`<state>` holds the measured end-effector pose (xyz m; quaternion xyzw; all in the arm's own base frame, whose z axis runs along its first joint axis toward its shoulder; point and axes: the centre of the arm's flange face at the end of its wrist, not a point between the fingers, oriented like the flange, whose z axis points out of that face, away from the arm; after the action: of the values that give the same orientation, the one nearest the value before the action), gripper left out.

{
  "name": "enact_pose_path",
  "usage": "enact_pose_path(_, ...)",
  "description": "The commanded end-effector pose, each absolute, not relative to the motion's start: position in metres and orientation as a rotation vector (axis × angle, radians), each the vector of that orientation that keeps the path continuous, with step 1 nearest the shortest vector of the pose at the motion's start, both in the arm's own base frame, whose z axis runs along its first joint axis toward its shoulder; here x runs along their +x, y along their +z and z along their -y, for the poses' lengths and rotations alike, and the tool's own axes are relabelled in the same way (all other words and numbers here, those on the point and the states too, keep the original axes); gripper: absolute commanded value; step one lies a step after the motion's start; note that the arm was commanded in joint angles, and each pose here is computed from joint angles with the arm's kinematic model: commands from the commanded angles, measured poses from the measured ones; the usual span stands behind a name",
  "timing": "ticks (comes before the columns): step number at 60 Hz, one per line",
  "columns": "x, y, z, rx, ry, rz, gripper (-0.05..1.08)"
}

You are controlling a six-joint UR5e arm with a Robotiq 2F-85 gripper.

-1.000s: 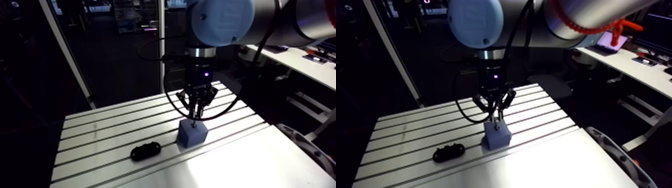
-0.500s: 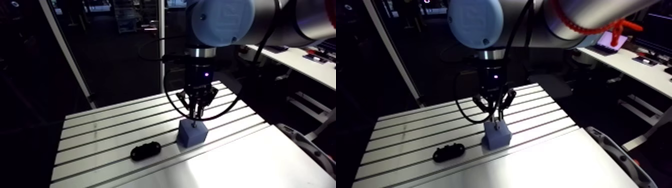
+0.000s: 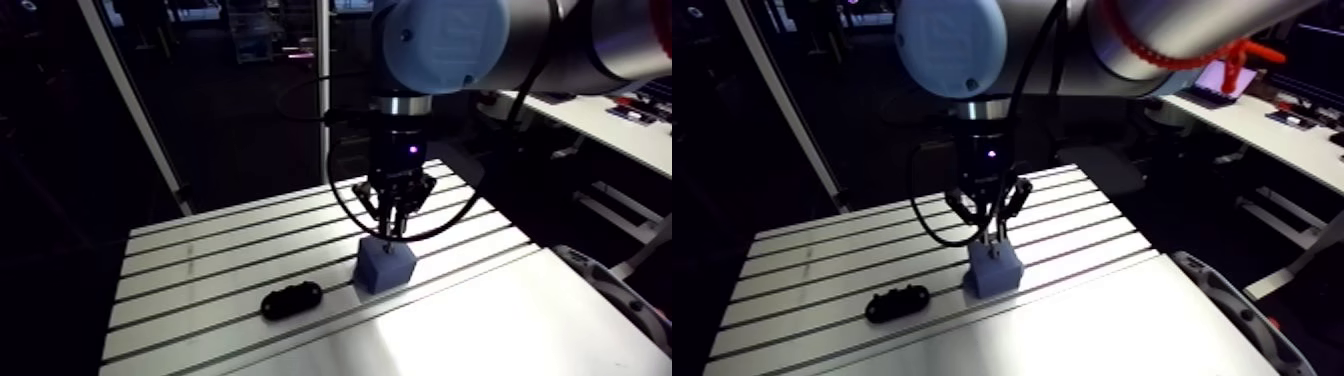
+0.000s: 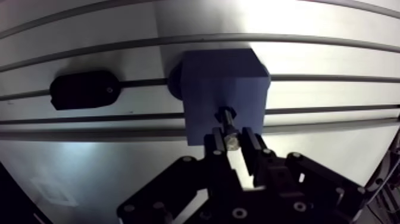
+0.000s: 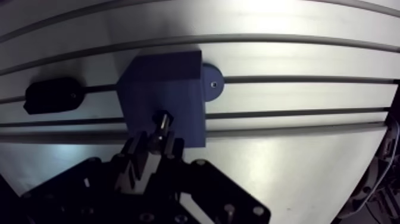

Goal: Pick up the M10 bolt and insert it into the hex recess until seated.

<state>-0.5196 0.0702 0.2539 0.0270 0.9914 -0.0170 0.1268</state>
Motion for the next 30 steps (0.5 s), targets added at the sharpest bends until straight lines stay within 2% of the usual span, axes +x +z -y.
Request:
enact_pose_path(1,-0.5207,0.2531,-0.0706,0.080,-0.051,-2.886,1.07)
enact_pose_path(30,-0.5237,0.2530,-0.0701,0.076,-0.050,-2.887,1.07)
